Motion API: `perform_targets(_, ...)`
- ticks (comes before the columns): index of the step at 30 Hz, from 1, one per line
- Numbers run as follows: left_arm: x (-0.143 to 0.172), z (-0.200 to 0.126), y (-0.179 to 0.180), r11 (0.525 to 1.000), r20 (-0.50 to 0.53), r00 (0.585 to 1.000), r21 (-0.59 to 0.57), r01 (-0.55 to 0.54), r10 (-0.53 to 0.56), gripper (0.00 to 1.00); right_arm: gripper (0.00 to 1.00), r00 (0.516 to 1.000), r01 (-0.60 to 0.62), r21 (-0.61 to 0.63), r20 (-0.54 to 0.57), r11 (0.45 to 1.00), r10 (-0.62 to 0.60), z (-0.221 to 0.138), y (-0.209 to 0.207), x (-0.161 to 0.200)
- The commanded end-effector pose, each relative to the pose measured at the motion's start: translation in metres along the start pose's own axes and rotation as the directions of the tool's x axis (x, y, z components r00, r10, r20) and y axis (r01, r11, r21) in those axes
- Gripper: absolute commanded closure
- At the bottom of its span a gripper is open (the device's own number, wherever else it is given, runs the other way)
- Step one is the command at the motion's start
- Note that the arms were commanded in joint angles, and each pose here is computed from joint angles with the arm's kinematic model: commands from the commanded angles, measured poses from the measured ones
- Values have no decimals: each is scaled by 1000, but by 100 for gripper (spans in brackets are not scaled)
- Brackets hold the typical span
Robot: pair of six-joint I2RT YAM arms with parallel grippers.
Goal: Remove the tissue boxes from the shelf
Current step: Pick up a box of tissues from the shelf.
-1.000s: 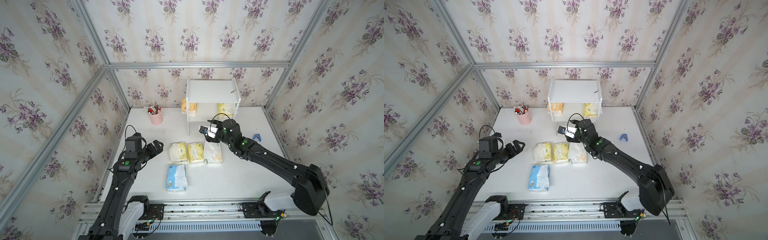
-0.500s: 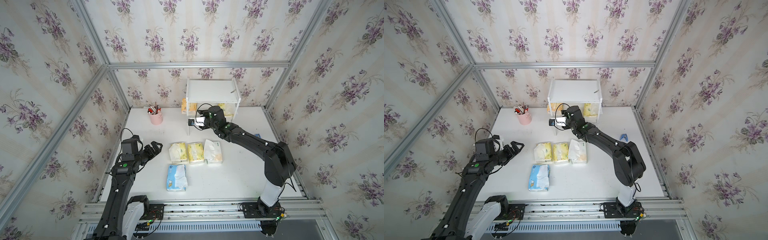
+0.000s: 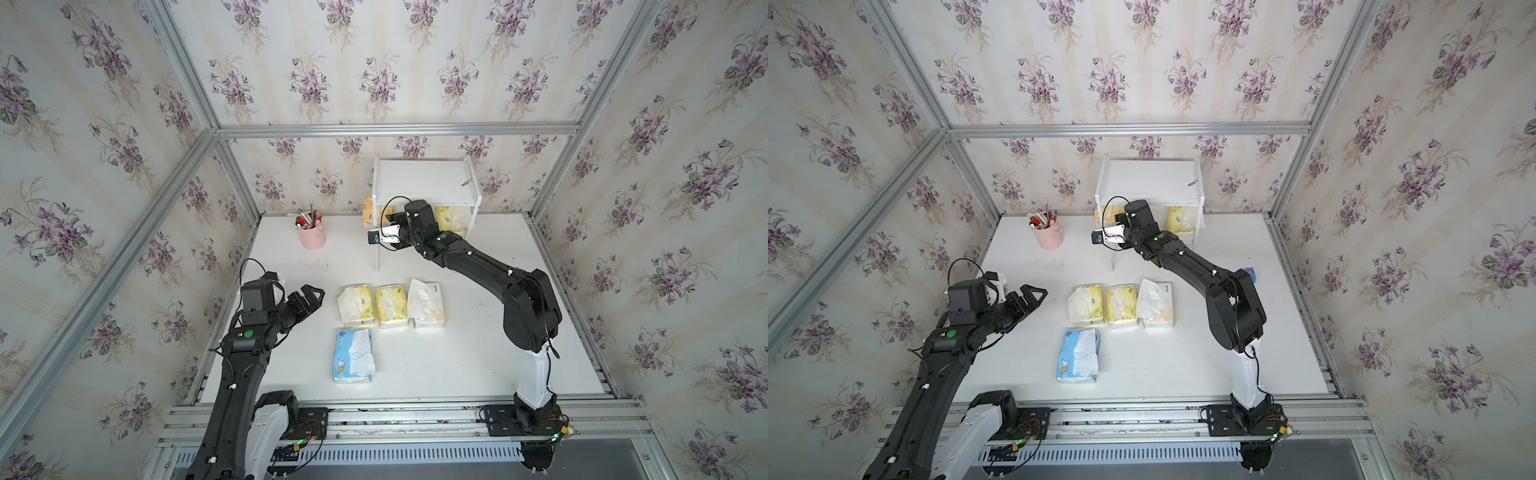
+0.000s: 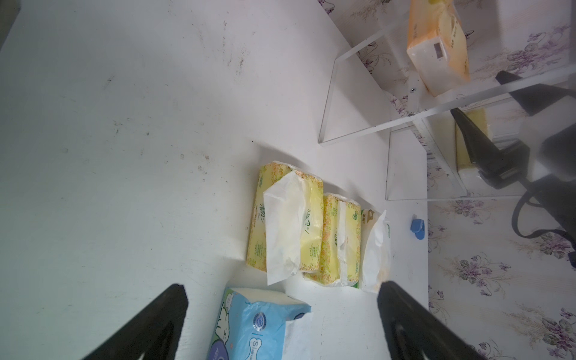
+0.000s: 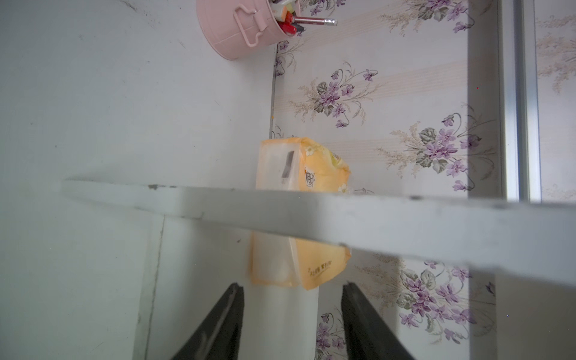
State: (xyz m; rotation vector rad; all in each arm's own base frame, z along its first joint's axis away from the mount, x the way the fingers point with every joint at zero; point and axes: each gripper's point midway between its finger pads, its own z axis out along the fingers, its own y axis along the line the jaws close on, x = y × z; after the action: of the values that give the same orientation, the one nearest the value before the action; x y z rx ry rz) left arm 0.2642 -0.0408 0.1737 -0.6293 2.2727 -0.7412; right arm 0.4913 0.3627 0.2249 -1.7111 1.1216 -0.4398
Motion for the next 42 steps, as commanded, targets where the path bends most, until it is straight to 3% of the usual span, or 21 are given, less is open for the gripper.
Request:
perform_targets(1,1,0,3,1000,0,1000,-11,-11,11,1,46,1000,14,-13,-15,1000,-14,6,0,3)
perform_targets(9,0,0,3,1000,-1,1000,-11,-9,9,1,47,999,21,-37,-34,999,-22,19,0,11)
perform_targets(18,-1,-1,2,1000,0,1000,-9,-7,7,1,55,997,3,-88,-78,996,-10,32,13,24)
perform_targets(34,0,-1,1,1000,0,1000,-5,-7,7,1,97,992,-49,-123,-121,991,34,14,22,32)
perform_targets(42,0,-3,-17,996,-12,1000,90,-16,17,1,100,990,-56,-90,-135,994,43,-23,24,34)
